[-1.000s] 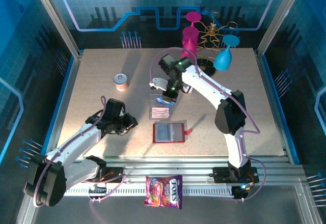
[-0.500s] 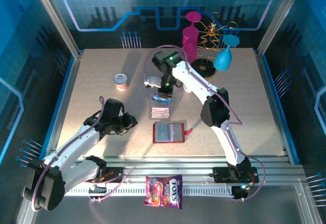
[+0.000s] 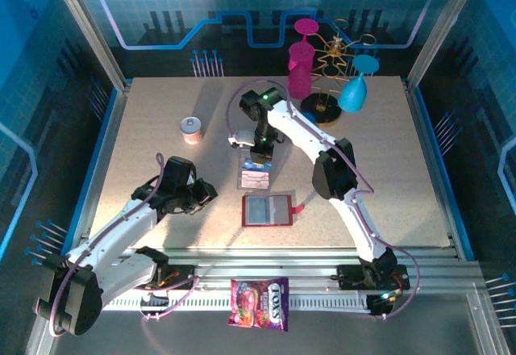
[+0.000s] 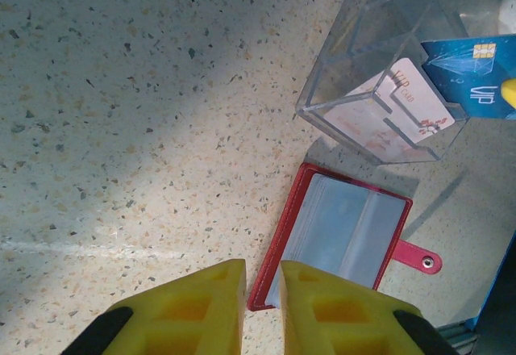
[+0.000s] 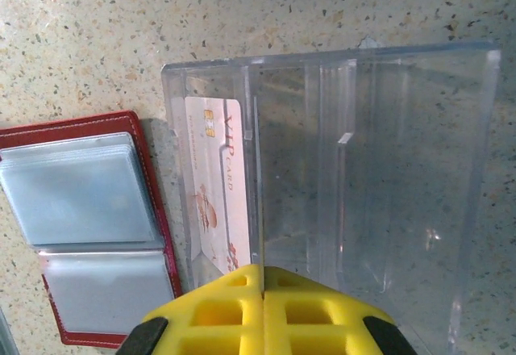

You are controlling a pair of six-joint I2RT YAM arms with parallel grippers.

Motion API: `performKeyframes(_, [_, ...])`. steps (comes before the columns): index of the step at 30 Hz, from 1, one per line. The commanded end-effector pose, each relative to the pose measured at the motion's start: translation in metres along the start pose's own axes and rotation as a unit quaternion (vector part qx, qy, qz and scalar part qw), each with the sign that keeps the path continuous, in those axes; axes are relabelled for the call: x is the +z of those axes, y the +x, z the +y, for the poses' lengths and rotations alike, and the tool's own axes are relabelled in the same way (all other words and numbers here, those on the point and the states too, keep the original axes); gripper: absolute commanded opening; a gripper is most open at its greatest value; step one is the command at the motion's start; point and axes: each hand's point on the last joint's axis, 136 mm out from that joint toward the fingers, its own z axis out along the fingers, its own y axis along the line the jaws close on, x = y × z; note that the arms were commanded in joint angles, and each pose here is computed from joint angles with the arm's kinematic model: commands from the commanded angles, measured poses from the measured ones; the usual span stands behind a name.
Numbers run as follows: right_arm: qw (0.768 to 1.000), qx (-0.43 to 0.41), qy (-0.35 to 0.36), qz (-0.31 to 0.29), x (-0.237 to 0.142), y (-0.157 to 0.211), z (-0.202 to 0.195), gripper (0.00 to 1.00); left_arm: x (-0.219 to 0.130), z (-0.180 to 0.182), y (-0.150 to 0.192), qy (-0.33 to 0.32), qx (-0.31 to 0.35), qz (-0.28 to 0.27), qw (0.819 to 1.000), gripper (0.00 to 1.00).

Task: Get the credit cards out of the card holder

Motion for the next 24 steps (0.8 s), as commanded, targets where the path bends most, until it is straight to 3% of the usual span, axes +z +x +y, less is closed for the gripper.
performKeyframes(1, [0.999, -0.010, -0.036, 0.010, 0.012, -0.003, 0.016, 0.00, -0.001, 0.009, 0.002, -0.013, -0.010, 0.002, 1.000, 0.20])
performKeyframes(4, [0.999, -0.011, -0.051, 0.009, 0.017, -0.004, 0.020, 0.04, -0.001, 0.009, 0.002, -0.013, -0.011, 0.002, 1.000, 0.19])
performKeyframes(8, [0.998, -0.011, -0.058, 0.016, 0.021, -0.003, 0.024, 0.19, 0.000, 0.009, 0.002, -0.013, -0.012, 0.002, 1.000, 0.20])
performKeyframes(24, [0.998, -0.001, 0.067, -0.006, -0.025, -0.012, -0.004, 0.25, 0.002, 0.007, 0.001, -0.008, -0.012, 0.001, 1.000, 0.20])
